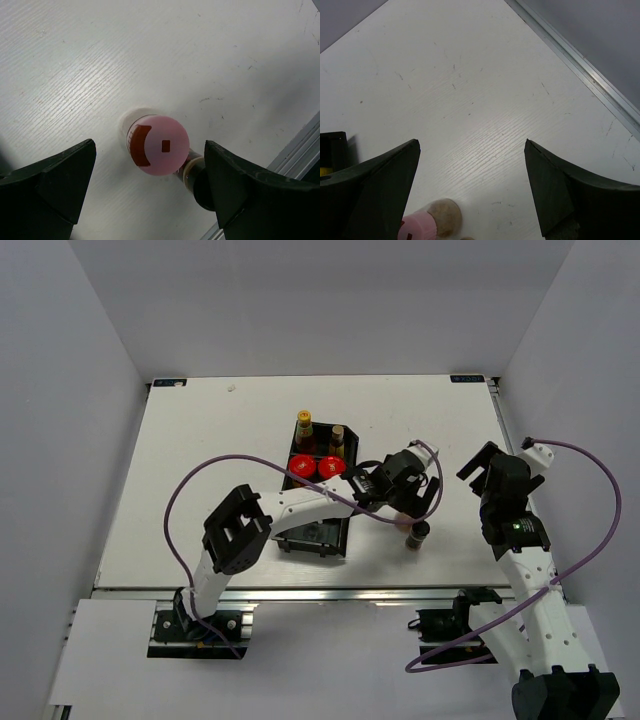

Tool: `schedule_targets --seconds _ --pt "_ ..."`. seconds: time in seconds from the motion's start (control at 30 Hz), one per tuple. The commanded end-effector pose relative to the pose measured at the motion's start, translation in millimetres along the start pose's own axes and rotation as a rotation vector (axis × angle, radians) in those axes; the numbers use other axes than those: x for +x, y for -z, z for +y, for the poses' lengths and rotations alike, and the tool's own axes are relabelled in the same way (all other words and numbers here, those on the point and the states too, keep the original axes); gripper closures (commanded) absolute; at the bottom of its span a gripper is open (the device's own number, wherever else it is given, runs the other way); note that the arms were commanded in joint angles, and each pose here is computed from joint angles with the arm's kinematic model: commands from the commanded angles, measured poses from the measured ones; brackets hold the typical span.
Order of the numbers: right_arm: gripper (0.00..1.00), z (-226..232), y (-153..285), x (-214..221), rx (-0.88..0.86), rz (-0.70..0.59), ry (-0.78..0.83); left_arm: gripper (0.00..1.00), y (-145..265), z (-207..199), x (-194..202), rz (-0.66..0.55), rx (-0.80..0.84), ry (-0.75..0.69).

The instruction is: Organize the condiment bottles

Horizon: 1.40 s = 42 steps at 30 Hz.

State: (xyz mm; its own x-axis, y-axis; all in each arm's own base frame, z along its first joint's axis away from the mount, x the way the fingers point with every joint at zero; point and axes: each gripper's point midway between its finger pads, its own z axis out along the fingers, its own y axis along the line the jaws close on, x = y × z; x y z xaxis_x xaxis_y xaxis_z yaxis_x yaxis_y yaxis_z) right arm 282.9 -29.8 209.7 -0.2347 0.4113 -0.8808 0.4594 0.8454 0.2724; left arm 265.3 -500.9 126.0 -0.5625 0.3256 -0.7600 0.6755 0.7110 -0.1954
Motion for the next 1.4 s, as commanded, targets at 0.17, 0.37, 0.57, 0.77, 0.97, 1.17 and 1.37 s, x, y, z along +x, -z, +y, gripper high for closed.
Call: schedule_targets --seconds 0.17,0.37,0.57,0.77,0.97,1.17,1.37 --pt "0.11 3.2 -1.9 -6.8 -0.019 -0.033 -0.011 0.05 -12.4 -5.5 -8.6 -0.025 -0.024 -0.006" --pt "0.11 3.7 -2.8 -5.2 -0.02 -0.028 -0.008 0.21 -17.9 -4.5 -4.1 -0.013 -0.043 -0.01" --pt "0.11 4.5 -2.8 -5.1 -0.026 -0.026 -0.005 0.26 -20.5 -0.9 -6.7 -0.029 -0.064 -0.012" --pt "0.11 5.9 -2.6 -4.3 -0.034 -0.022 -0.004 0.41 -20.4 0.3 -6.7 -0.027 -0.072 -0.013" --pt "0.11 9.4 -3.1 -2.1 -0.056 -0.014 0.004 0.59 -11.3 1.1 -16.1 -0.051 -0.079 -0.028" --pt "0.11 16.9 -3.8 0.6 -0.101 -0.008 0.011 0.64 39.8 16.7 -56.3 -0.161 -0.161 -0.046" --pt "0.11 17.3 -9.9 5.4 -0.09 0.02 0.035 0.65 121.7 47.3 -61.9 -0.26 -0.238 0.007"
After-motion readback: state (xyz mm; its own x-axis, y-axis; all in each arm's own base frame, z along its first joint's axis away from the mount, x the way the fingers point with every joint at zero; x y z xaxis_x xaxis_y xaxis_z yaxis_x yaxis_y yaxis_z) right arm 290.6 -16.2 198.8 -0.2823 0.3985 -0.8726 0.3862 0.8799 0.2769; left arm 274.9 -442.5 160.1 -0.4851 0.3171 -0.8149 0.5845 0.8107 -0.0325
